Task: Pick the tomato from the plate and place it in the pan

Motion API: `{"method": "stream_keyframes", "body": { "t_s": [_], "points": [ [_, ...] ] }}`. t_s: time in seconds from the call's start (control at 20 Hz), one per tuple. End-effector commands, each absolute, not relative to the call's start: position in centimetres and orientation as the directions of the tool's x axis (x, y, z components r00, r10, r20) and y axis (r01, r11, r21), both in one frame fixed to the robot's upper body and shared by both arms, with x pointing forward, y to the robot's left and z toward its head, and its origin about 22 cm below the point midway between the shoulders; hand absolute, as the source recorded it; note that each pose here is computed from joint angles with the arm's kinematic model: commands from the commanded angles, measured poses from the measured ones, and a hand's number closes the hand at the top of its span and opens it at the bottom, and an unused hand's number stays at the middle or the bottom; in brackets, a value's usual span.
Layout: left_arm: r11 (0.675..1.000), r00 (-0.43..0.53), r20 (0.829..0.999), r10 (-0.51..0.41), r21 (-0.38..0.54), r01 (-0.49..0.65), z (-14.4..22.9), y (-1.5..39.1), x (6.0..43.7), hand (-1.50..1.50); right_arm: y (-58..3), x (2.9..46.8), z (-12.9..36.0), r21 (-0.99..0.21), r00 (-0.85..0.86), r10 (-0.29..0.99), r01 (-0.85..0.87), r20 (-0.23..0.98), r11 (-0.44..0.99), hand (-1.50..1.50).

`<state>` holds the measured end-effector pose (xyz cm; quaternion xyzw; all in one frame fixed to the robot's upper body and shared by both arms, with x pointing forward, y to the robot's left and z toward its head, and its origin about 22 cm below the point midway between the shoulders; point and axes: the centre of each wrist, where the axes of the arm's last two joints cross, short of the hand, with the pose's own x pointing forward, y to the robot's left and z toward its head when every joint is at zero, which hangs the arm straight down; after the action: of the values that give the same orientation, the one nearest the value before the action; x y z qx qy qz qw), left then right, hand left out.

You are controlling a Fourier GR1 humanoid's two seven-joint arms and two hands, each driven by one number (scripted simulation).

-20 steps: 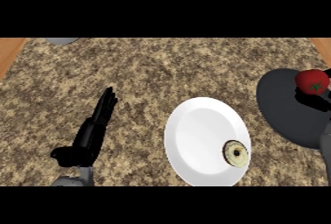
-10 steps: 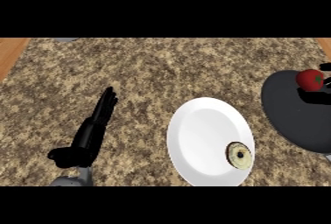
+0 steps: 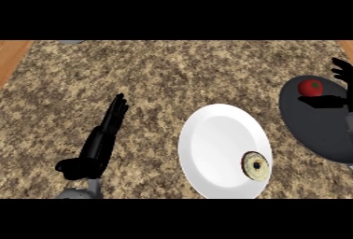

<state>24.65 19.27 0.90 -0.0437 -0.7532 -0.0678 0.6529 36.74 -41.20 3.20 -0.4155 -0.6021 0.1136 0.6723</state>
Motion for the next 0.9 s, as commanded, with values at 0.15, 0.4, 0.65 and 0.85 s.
{"method": "stream_keyframes", "body": {
  "t_s": [0.15,0.4,0.65,0.85],
  "points": [
    [0.989,-0.138,0.990,-0.027,0.047,0.138,1.0,19.3,24.2,0.00,-42.2,36.6,3.5,-0.456,0.040,0.513,0.523,0.857,0.720,-1.50],
    [0.992,-0.141,0.990,-0.025,0.042,0.117,0.6,21.0,24.7,0.00,-47.3,33.7,4.5,-0.325,-0.005,0.385,0.524,0.923,0.787,-1.50],
    [0.993,-0.131,0.990,-0.045,0.058,0.101,0.1,21.5,25.0,0.00,-49.9,29.7,2.6,-0.204,-0.062,0.253,0.425,0.965,0.882,-1.50],
    [0.994,-0.130,0.991,-0.028,0.042,0.101,0.3,22.4,24.3,0.00,-51.2,26.5,0.8,-0.189,-0.086,0.229,0.330,0.970,0.925,-1.50]
  ]
}}
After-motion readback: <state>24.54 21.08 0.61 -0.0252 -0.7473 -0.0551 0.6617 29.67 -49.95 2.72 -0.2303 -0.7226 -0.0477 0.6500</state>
